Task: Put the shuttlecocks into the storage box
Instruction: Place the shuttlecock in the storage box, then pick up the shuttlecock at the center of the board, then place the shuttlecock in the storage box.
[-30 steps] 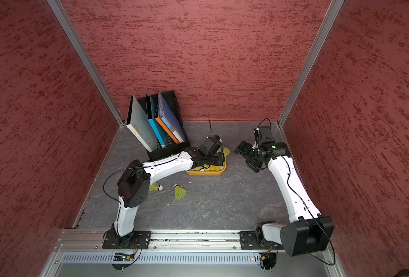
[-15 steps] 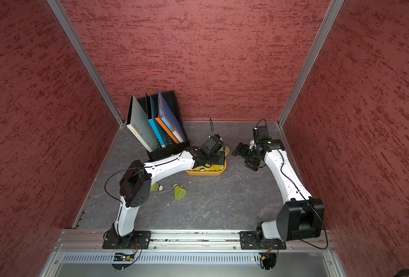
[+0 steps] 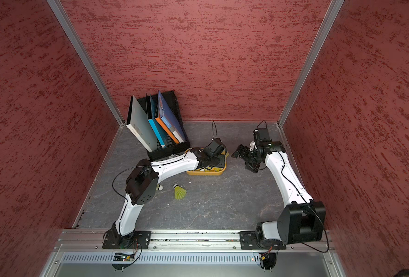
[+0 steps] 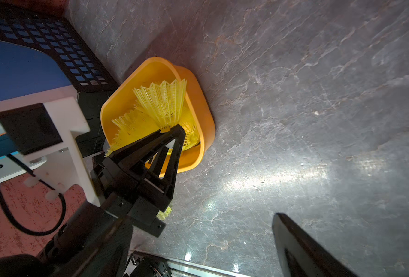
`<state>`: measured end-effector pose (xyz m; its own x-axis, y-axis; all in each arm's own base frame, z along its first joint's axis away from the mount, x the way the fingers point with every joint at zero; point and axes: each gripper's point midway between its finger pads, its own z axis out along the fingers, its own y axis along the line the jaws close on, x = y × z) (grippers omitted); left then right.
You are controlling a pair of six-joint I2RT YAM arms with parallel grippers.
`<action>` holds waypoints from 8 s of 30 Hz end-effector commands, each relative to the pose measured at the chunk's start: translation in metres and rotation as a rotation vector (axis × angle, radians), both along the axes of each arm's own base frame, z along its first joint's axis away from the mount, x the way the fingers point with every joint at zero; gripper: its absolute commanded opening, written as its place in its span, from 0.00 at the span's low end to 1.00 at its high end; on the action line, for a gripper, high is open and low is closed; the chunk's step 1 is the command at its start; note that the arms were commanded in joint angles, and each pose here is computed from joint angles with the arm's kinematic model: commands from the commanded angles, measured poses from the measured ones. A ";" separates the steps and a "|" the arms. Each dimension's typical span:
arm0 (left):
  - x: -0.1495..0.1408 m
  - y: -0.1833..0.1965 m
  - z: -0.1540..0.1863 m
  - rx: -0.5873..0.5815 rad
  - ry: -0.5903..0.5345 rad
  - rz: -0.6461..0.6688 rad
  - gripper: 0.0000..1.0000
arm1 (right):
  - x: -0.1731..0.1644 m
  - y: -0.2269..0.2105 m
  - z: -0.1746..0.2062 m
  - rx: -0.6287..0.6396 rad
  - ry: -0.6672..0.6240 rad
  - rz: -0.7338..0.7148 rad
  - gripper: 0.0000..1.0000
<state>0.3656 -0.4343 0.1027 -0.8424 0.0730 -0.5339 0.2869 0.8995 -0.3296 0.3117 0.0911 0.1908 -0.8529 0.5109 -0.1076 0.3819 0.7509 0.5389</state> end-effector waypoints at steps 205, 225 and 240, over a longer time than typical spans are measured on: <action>-0.232 0.324 0.129 -0.403 -0.141 0.263 1.00 | -0.062 0.373 -0.049 -0.361 -0.954 1.287 0.19; -0.204 0.277 0.150 -0.380 -0.199 0.111 1.00 | -0.019 0.282 -0.008 -0.335 -0.856 0.887 0.16; -0.172 0.233 0.140 -0.382 -0.186 0.061 1.00 | 0.007 0.202 -0.042 -0.302 -0.640 0.604 0.15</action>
<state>0.1876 -0.1892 0.2354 -0.7426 -0.2067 -0.6370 0.2802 0.7680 -0.5758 0.3151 0.3034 0.1420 -0.6678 -0.2106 -0.7139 -0.4898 0.8466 0.2084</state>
